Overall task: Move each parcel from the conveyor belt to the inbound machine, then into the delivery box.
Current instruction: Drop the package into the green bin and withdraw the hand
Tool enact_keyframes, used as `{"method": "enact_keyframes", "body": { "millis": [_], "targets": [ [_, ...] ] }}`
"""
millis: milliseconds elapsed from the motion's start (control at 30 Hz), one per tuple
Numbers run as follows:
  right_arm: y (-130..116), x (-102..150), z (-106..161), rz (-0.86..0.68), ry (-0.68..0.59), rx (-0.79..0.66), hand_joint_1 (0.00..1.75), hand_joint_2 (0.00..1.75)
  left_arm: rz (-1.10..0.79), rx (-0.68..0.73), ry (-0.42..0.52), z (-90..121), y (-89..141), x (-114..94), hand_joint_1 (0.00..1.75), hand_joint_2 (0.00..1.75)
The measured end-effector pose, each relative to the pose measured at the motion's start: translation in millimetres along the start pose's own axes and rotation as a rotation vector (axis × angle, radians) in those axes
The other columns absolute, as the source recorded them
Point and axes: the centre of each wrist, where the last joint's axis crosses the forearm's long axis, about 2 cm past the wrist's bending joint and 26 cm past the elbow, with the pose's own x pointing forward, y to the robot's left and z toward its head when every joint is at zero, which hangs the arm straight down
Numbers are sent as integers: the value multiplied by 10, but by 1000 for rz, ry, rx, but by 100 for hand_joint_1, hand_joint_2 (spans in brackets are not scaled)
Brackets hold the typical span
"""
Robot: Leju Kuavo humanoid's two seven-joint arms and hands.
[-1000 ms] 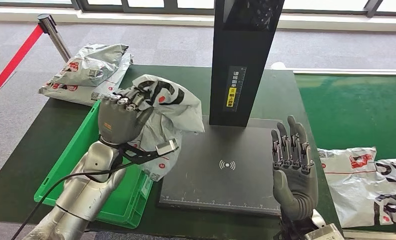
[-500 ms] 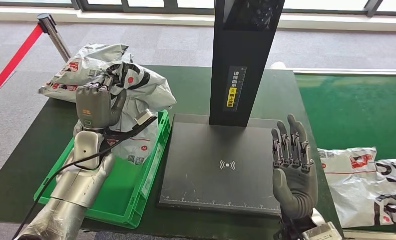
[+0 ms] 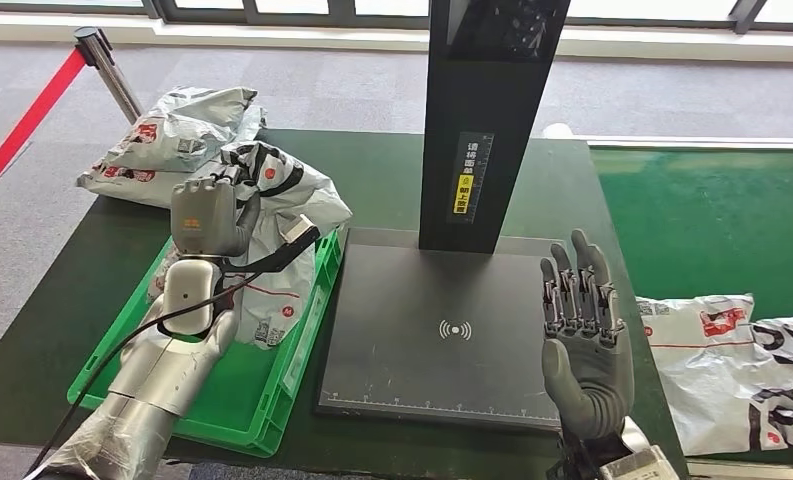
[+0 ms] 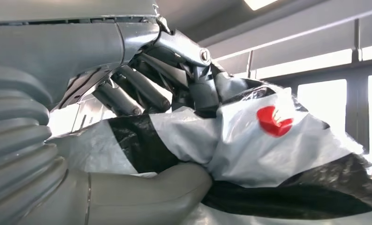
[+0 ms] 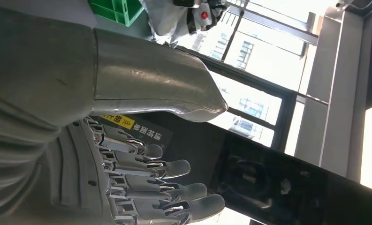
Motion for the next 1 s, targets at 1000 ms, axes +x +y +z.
{"method": "enact_keyframes", "body": {
  "millis": [1000],
  "targets": [
    [90,-84,17,168,145,58,0,175,302,640,80,637,833,-512,0,0]
  ]
}}
